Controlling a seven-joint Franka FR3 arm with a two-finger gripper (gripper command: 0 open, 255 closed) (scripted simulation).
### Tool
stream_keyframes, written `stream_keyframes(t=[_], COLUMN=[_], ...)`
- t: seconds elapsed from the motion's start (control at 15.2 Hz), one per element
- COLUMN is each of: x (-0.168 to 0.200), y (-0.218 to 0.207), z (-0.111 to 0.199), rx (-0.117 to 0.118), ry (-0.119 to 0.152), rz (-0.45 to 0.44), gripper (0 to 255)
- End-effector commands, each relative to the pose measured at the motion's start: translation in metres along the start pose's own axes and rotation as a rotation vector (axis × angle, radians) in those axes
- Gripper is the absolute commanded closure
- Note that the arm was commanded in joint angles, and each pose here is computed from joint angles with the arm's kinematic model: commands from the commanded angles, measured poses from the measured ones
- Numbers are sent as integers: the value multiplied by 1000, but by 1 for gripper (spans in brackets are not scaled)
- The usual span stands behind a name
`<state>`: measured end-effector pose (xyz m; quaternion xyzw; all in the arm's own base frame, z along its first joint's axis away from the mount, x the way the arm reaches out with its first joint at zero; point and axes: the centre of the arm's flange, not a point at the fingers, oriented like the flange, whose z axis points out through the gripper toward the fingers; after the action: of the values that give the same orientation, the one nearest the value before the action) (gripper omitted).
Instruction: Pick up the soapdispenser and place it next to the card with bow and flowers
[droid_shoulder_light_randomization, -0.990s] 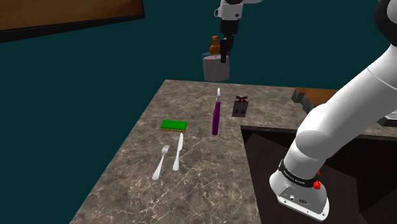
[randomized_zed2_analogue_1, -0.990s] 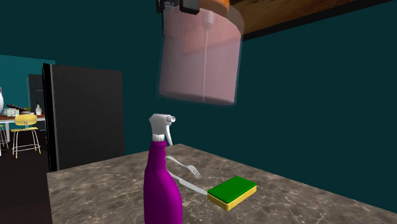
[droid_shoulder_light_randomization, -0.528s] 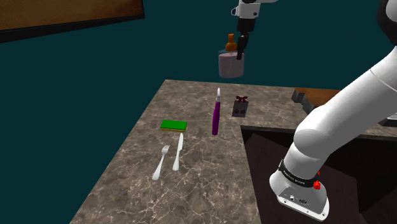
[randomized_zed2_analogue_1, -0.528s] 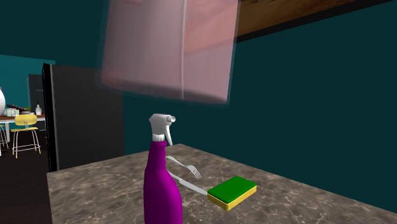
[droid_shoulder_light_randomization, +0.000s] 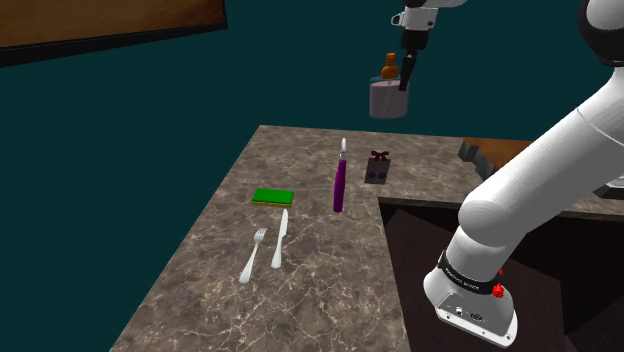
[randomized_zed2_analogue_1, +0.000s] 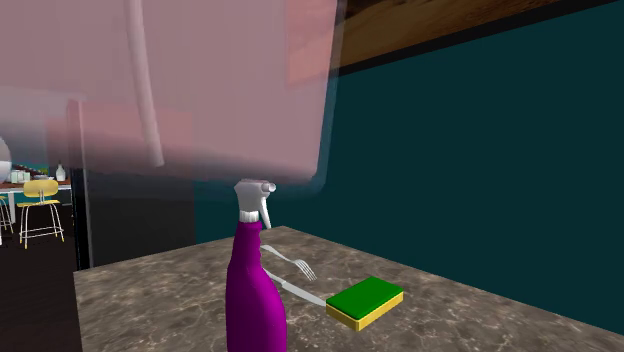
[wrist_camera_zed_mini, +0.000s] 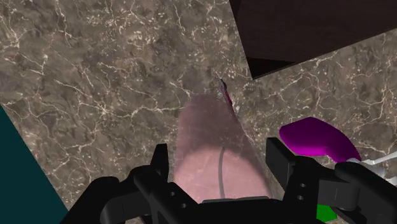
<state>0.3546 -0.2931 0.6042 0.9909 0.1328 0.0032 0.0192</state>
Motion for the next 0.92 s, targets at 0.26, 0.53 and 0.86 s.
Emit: stream_keyframes(t=[0.26, 0.53, 0.86], x=[-52, -64, -64], y=[60, 73, 72], z=[3, 14, 41], rx=[0, 0, 0], ry=[0, 0, 0], rz=[-2, -2, -2], gripper=[255, 255, 255])
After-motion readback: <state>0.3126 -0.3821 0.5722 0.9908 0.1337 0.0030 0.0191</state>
